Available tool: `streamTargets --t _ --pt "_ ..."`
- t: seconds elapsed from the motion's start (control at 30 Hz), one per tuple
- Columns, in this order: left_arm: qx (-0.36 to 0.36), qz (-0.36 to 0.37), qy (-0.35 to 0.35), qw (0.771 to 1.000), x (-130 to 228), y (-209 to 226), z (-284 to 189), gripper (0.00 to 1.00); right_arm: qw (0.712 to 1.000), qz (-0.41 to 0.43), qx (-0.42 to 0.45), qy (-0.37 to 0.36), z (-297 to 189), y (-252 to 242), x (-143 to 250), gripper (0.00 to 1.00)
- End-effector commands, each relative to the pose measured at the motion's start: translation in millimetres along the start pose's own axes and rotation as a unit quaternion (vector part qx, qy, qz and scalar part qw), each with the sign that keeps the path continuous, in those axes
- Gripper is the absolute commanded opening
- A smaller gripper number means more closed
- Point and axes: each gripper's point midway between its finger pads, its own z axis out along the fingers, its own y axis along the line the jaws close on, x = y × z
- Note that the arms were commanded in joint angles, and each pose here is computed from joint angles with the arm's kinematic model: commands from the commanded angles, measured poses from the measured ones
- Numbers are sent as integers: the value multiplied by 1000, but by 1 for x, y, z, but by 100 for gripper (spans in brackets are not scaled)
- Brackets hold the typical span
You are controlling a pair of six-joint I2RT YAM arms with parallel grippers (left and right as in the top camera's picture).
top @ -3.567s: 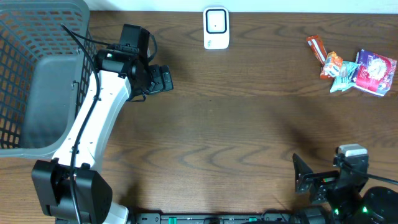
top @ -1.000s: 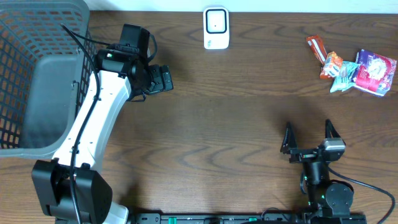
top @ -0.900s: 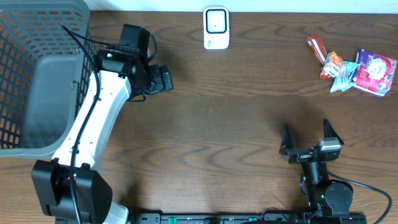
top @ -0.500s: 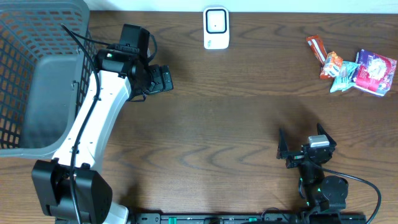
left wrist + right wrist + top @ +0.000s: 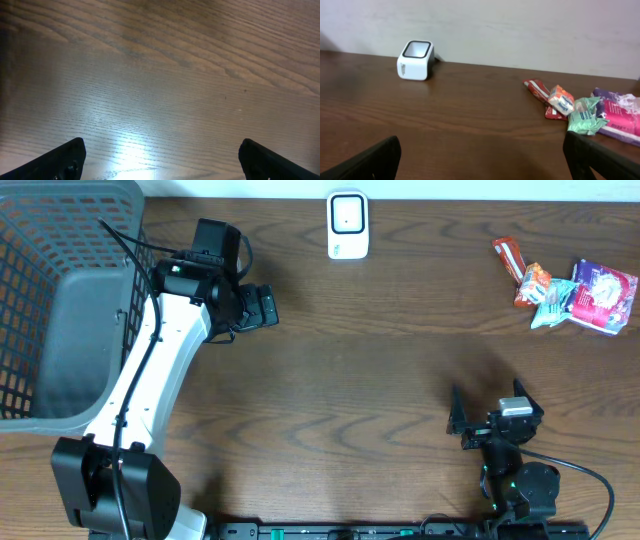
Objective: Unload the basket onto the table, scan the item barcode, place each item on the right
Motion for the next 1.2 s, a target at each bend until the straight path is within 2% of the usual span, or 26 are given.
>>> streamTargets --t 0.0,0.17,1.17 --pt "-8 7 6 1000 2 4 3 98 999 40 26 2 -1 -11 2 99" --pt "-8 7 6 1000 2 4 3 98 997 65 28 2 -1 -11 2 99" --pt "-8 7 6 1000 2 4 3 98 998 63 23 -1 -1 -10 0 99"
